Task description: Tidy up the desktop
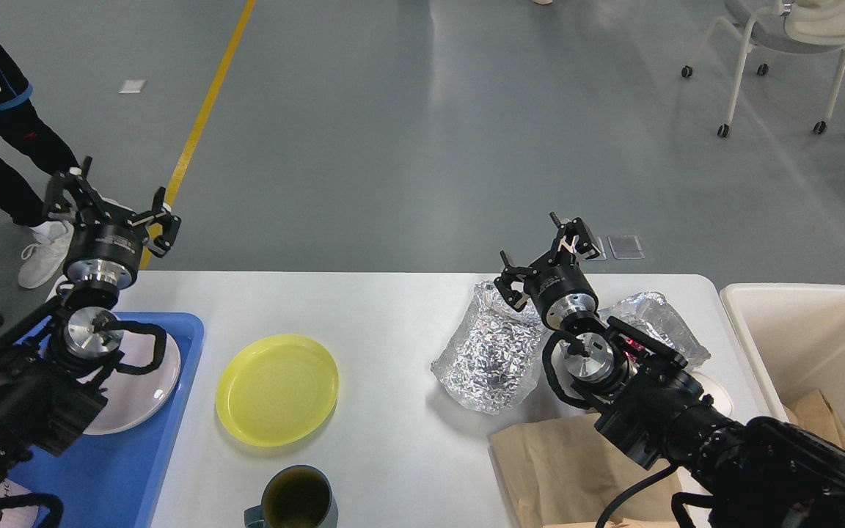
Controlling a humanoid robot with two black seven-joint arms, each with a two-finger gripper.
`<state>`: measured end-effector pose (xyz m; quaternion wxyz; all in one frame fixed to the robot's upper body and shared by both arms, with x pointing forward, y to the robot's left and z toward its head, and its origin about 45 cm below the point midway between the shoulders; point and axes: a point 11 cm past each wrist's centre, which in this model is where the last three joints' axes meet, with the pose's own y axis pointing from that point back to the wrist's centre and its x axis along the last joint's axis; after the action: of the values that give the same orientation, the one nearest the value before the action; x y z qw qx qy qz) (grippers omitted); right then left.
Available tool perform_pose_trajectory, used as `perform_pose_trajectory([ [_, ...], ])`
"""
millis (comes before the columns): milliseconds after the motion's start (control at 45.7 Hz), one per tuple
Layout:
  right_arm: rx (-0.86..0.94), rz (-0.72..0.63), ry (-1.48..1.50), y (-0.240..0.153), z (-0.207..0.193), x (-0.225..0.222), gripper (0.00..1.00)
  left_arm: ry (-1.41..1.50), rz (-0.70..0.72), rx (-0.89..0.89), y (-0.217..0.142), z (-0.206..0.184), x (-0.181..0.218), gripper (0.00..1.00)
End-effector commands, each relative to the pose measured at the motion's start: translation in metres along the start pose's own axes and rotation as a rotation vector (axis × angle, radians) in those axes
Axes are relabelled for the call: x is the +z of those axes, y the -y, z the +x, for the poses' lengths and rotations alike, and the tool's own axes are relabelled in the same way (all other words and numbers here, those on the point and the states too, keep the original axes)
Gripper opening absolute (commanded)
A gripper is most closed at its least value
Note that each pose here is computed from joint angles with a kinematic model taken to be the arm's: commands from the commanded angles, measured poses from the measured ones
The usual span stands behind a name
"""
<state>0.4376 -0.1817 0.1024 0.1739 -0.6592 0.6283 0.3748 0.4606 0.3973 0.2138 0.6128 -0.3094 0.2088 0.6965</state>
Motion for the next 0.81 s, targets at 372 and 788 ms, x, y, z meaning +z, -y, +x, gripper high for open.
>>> perform_pose_trajectory([
  [372,0.000,0.000,0.000,0.000,0.000,0.000,1.00,0.974,0.197,-0.364,0.063,-0.112,0.088,1.00],
  [788,0.000,0.000,0.000,0.000,0.000,0.000,1.00,1.623,0.771,-0.641,0.023,-0.135,0.057,1.00],
])
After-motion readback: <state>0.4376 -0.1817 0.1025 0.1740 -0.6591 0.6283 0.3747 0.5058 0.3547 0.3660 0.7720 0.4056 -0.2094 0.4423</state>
